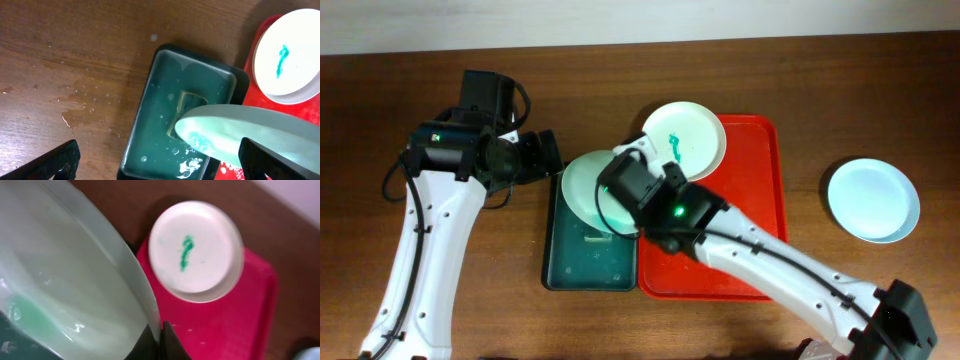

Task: Clean dirty plates on tray and stack at the side
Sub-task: 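Lift the mint green plate with the right gripper onto the light blue plate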

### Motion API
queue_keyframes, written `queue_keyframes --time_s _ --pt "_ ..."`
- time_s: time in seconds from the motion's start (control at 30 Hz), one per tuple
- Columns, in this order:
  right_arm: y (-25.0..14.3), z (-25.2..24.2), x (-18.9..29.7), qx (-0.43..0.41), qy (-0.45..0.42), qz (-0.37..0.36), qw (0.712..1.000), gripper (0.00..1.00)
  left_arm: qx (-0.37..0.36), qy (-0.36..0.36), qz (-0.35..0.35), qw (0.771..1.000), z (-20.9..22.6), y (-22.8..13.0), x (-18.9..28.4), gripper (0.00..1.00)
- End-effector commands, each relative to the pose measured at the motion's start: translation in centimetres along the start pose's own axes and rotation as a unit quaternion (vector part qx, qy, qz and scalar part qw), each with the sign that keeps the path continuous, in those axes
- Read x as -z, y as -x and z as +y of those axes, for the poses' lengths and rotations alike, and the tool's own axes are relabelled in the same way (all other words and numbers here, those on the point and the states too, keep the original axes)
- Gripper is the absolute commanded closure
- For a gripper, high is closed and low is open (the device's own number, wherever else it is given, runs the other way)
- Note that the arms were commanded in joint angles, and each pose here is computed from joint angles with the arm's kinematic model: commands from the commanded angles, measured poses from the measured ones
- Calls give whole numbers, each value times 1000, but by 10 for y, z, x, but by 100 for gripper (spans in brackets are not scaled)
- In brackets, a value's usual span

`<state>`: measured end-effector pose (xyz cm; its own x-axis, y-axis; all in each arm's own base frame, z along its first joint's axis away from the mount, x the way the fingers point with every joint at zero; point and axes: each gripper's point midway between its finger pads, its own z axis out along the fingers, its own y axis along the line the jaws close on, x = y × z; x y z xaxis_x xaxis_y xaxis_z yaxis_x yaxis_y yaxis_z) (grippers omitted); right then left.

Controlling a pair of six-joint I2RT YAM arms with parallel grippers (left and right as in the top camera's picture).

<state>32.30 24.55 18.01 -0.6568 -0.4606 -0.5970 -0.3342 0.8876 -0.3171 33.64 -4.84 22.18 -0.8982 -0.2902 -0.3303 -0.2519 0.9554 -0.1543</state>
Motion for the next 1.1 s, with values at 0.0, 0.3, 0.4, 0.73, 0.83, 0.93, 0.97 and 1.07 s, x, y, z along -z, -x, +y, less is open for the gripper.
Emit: queue_keyframes --time_s 0.0,0.3,0.4,0.73,0.83,0.93,0.97,1.07 --pt "22 -23 27 8 -92 -59 994 96 -7 -7 -8 1000 -2 3 6 1" --pt "28 -18 49 45 -146 -96 984 96 -7 -7 -8 1000 -2 3 6 1" --pt "26 -18 49 48 -147 -93 984 96 -7 -7 -8 1000 -2 3 6 1" --pt "26 -18 49 50 -147 -92 984 96 -7 -7 -8 1000 -2 3 6 1" --pt "26 -18 49 49 -147 -92 984 96 -7 -7 -8 1000 -2 3 6 1" --pt "26 -18 49 50 -147 -91 984 96 -7 -7 -8 1000 -2 3 6 0" --pt "26 -18 49 50 -147 -91 984 96 -7 -7 -8 1000 -2 3 6 1" --pt "26 -18 49 50 -147 -91 984 96 -7 -7 -8 1000 -2 3 6 1"
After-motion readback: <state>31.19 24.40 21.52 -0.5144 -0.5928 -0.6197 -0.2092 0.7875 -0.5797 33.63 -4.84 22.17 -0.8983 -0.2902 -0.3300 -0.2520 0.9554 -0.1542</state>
